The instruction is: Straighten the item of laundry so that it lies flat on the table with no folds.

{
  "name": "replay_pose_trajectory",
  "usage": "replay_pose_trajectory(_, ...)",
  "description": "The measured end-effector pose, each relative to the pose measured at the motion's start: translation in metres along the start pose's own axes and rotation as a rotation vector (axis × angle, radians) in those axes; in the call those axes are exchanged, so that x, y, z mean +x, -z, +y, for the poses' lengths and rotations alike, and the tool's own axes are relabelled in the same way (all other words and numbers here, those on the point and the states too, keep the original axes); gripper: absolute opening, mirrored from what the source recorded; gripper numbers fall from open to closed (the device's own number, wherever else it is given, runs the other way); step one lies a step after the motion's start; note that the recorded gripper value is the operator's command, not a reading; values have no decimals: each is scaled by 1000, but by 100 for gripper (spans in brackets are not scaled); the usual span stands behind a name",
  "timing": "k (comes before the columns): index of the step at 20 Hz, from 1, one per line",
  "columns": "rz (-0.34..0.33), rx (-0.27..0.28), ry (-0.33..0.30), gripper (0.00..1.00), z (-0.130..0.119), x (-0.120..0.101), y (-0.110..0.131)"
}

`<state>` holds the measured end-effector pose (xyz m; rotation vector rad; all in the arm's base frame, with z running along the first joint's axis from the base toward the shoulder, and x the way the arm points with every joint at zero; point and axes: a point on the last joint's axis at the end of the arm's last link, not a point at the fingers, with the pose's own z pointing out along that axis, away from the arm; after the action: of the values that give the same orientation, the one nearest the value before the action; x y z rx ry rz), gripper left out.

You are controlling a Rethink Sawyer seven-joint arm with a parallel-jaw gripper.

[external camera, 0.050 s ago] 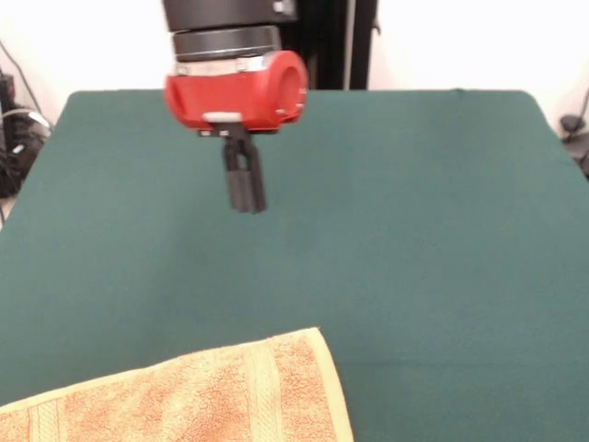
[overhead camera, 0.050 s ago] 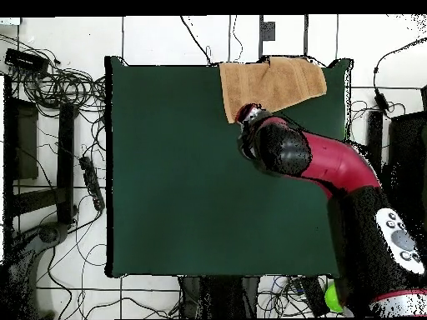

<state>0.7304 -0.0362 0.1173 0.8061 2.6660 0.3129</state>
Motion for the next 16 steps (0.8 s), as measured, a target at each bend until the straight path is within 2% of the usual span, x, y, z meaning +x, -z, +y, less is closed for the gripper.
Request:
replay_pose_trajectory(2, 7, -3, -23, 0, 11, 12, 0)
replay_pose_trajectory(7, 30, -3, -47, 0, 21, 27, 0)
replay_pose_trajectory(16, 20, 24, -81, 0, 5, 20, 5)
